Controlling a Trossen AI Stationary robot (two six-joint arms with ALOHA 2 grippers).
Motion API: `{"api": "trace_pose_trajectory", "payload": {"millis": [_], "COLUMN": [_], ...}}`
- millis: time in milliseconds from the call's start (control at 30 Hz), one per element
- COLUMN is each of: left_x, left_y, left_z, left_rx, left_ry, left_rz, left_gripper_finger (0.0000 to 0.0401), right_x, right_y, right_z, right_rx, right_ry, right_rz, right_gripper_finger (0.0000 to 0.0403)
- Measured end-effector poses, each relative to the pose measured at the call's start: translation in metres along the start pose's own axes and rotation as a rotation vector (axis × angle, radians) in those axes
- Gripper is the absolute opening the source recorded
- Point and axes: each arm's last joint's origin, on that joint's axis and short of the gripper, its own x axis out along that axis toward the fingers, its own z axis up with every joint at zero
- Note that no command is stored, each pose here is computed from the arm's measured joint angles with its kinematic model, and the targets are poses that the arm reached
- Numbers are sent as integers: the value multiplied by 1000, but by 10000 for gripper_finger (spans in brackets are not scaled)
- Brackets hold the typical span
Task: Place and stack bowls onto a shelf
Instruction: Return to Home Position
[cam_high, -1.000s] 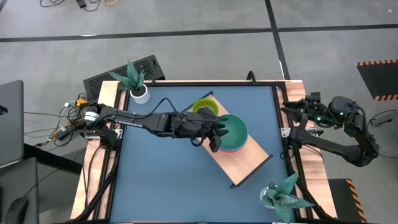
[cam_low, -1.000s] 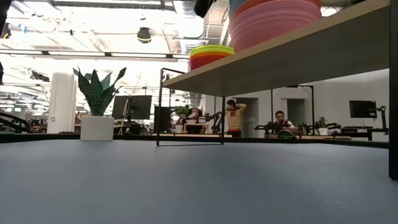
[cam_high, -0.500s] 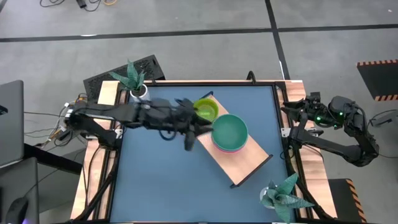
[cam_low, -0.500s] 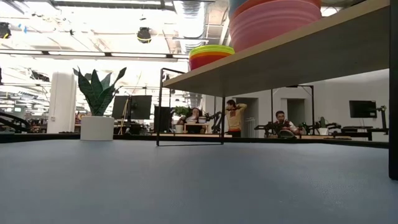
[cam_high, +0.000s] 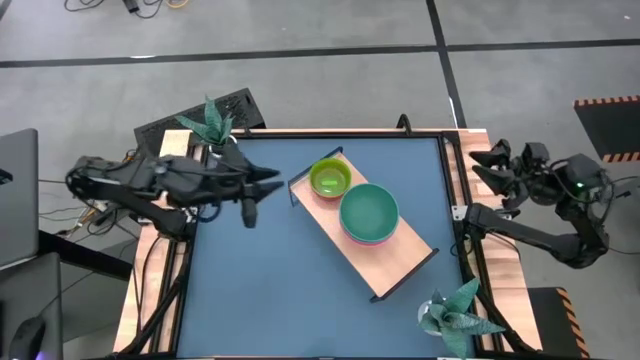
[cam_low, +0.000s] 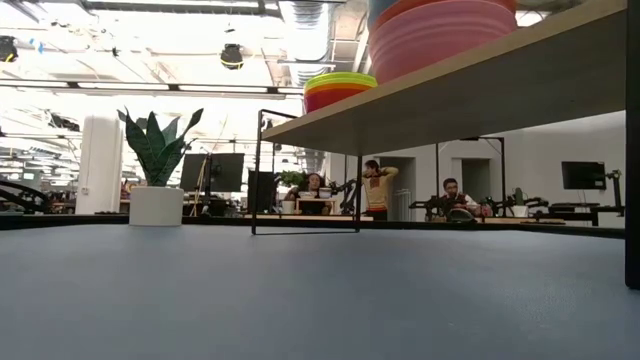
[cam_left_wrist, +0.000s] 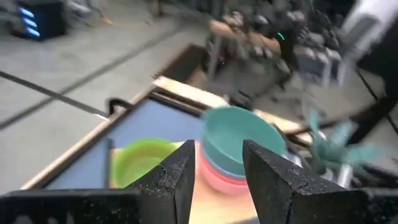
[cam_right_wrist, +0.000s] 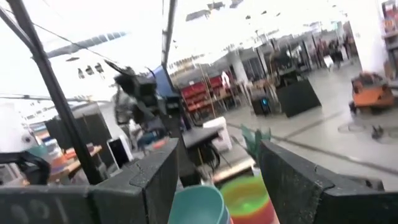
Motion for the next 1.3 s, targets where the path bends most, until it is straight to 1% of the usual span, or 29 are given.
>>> {"api": "trace_pose_trajectory", "payload": {"millis": [100,133,233,267,300,367,433,567,633,667,733,767,867,967,1067,1167,1300], "left_x": [-21,-28,-44,-47,-49,-54,-59,-63,-65,-66,-67,-67,-69,-69,-69,-67,-64], "left_y": [15,20,37,42,47,57,66,80,85,88,92,93,97,100,104,106,110], "left_z": [-16,-25,-53,-64,-75,-96,-114,-147,-161,-166,-175,-179,-187,-193,-202,-212,-227], "left_rx": [-49,-71,-134,-153,-171,-202,-225,-255,-263,-268,-269,-269,-265,-261,-258,-255,-270], "left_ry": [-94,-123,-199,-217,-234,-270,-303,-344,-355,-363,-364,-363,-362,-364,-361,-348,-338], "left_rz": [17,0,-107,-131,-150,-185,-219,-249,-272,-285,-298,-297,-296,-295,-294,-290,-291], "left_gripper_finger": [119,119,119,119,119,119,119,119,119,119,119,119,119,119,119,119,119], "right_x": [-11,-17,-35,-37,-37,-39,-37,-27,-24,-21,-15,-11,-3,3,6,9,14], "right_y": [2,3,5,4,4,2,1,-7,-9,-10,-16,-18,-24,-30,-35,-40,-47], "right_z": [1,0,-2,-3,-3,-8,-7,-23,-26,-29,-42,-46,-57,-70,-77,-86,-102], "right_rx": [-17,-18,-21,-21,-22,-17,-41,-34,-40,-35,-9,-1,22,32,12,-17,-25], "right_ry": [-37,-54,-105,-89,-85,-14,-33,44,42,45,115,124,137,185,192,220,272], "right_rz": [11,5,-14,-29,-37,-73,-68,-99,-85,-77,-75,-71,-51,-68,-97,-117,-137], "right_gripper_finger": [245,245,245,245,245,245,245,245,245,245,245,245,245,245,245,245,245]}}
